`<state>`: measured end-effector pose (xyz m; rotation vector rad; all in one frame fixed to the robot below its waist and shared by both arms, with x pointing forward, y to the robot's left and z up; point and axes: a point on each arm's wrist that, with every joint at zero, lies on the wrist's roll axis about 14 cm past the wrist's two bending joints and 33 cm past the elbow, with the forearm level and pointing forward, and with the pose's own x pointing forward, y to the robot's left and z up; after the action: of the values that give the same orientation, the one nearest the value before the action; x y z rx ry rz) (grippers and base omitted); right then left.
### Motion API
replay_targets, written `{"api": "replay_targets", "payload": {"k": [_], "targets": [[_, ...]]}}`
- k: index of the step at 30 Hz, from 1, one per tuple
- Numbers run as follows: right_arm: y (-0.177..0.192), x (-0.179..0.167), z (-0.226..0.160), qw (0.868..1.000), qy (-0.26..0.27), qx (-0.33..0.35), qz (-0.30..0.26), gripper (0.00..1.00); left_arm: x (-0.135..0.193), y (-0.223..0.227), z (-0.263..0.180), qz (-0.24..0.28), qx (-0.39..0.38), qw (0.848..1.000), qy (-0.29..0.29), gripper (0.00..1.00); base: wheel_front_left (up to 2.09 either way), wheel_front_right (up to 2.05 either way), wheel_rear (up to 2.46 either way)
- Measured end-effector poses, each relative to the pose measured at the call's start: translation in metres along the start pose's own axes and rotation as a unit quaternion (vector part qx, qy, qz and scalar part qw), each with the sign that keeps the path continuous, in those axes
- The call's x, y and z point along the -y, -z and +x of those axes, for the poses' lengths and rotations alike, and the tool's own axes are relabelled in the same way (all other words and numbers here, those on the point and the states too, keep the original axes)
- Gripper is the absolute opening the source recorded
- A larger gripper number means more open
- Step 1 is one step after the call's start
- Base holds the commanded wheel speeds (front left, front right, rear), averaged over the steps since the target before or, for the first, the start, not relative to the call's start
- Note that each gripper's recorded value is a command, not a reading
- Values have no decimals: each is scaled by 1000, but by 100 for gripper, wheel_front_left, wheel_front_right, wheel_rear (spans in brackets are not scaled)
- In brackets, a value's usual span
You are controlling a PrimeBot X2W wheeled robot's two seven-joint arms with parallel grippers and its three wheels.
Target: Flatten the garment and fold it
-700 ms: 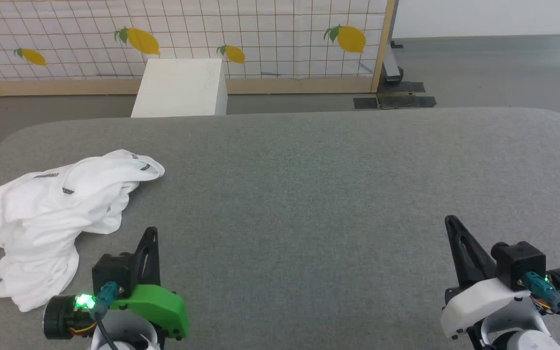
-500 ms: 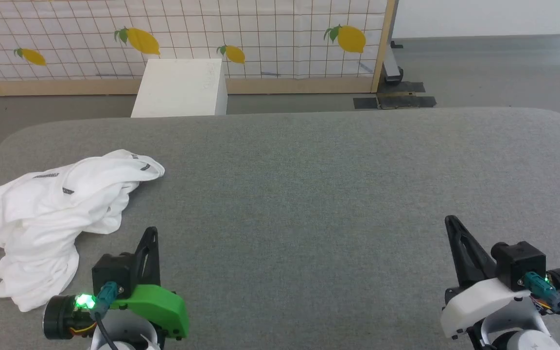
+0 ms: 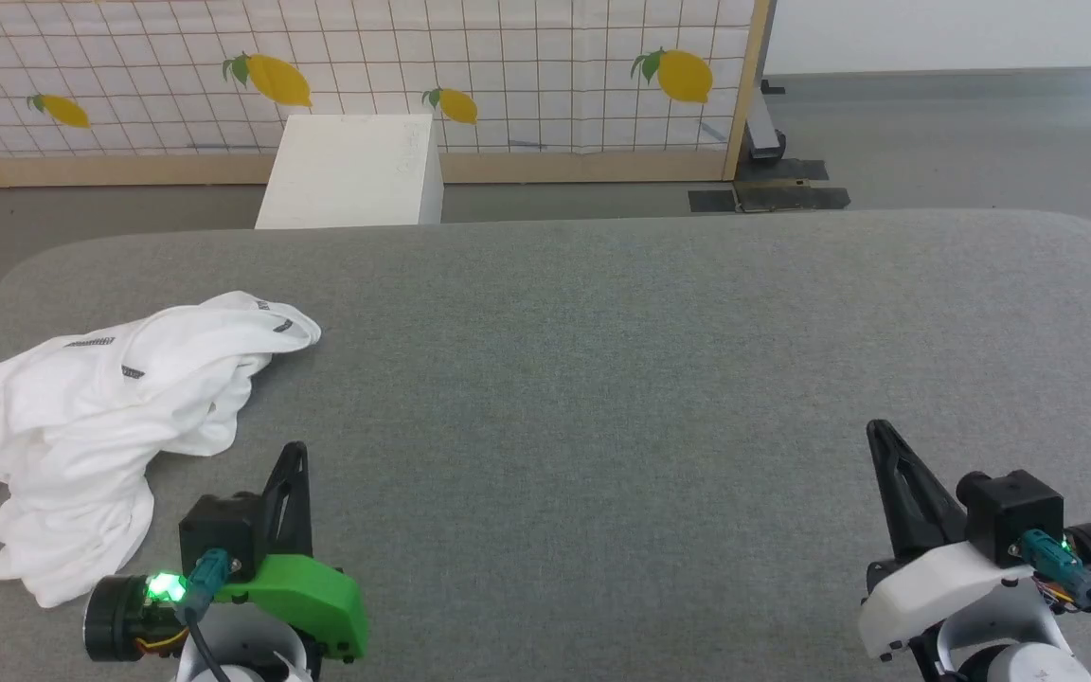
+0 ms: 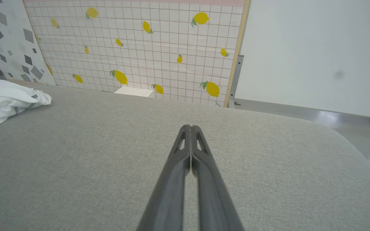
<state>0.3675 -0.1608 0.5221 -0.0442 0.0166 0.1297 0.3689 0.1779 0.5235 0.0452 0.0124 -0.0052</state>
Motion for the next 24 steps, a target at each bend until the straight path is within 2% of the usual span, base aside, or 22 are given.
{"api": "replay_targets", "payload": {"k": [7,8,24], "targets": [[0,0,0,1000,0,0,0,0,0,0,0,0,0,1000,0,0,0,0,0],[0,0,0,1000,0,0,0,100,0,0,0,0,0,1000,0,100,0,0,0],[-2,12,-2,1000,17,8,1,100,-1,-3,-1,-5,10,1000,-1,100,0,0,0]]}}
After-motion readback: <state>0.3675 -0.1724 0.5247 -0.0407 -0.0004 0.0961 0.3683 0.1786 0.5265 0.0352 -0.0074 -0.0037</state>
